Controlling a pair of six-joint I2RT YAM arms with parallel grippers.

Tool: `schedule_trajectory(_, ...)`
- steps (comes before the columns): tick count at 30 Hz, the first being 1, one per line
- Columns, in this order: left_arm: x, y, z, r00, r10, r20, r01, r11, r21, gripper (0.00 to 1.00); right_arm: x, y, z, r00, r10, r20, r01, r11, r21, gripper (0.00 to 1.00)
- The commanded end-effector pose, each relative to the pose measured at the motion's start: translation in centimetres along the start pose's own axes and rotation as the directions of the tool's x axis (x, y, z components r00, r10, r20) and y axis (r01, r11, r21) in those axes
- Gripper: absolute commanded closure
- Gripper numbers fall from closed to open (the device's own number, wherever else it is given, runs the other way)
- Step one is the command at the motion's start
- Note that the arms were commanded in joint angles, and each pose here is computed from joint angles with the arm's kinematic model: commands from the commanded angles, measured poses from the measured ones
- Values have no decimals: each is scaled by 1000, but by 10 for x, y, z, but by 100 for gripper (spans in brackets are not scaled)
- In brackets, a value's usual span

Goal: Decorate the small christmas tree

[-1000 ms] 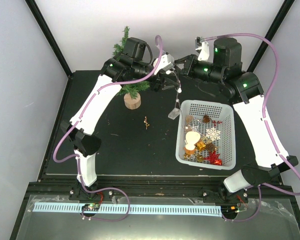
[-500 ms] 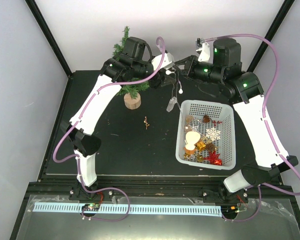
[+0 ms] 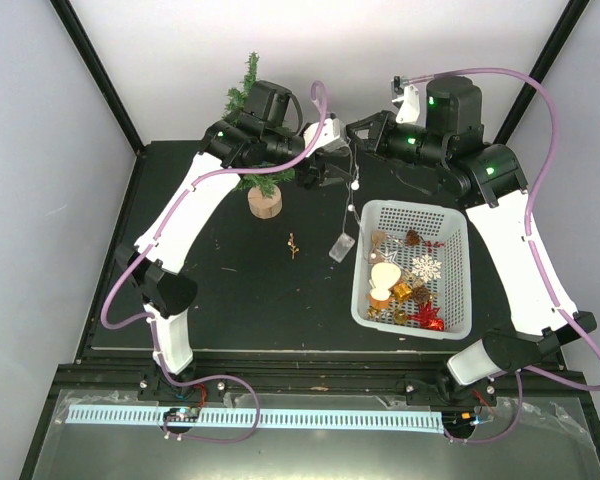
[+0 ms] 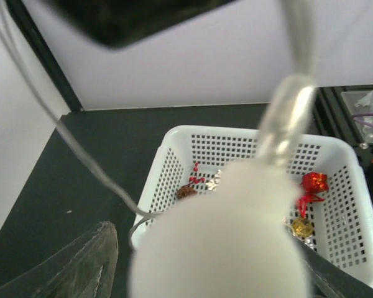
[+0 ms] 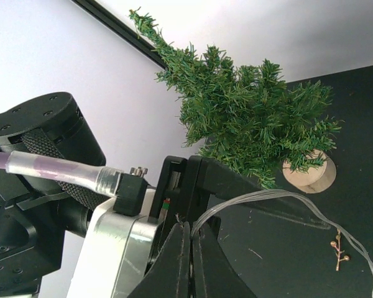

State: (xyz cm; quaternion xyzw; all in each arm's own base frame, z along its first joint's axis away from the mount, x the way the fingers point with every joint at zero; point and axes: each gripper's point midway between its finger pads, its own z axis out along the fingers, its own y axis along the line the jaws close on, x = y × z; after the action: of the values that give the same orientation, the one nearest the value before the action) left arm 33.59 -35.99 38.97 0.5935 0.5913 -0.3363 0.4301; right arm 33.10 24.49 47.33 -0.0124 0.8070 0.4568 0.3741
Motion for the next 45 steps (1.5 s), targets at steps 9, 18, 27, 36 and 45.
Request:
schedule_trajectory(9, -27, -41, -11, 993, -30, 116, 7, 981, 195, 43, -6, 16, -10, 999, -35, 35, 37, 998, -49, 99)
schedule_trajectory(18, -31, -61, -2, 987, -75, 142, 28, 951, 308, 73, -5, 14, -9, 999, -25, 37, 27, 998, -49, 99)
schedule_trajectory(27, -12, -42, -14, 998, -34, 51, 24, 985, 172, 98, -5, 10, -9, 999, -30, 43, 31, 999, -29, 99)
schedule_trajectory(36, -25, -23, -84, 997, -33, 70, 32, 999, 15, 98, 1, 20, -7, 999, -35, 9, 36, 994, -99, 94)
schedule_trajectory(45, -41, -47, -126, 997, 62, 54, -58, 996, -65, 98, 26, 36, -7, 993, -78, -93, 54, 969, -241, 38)
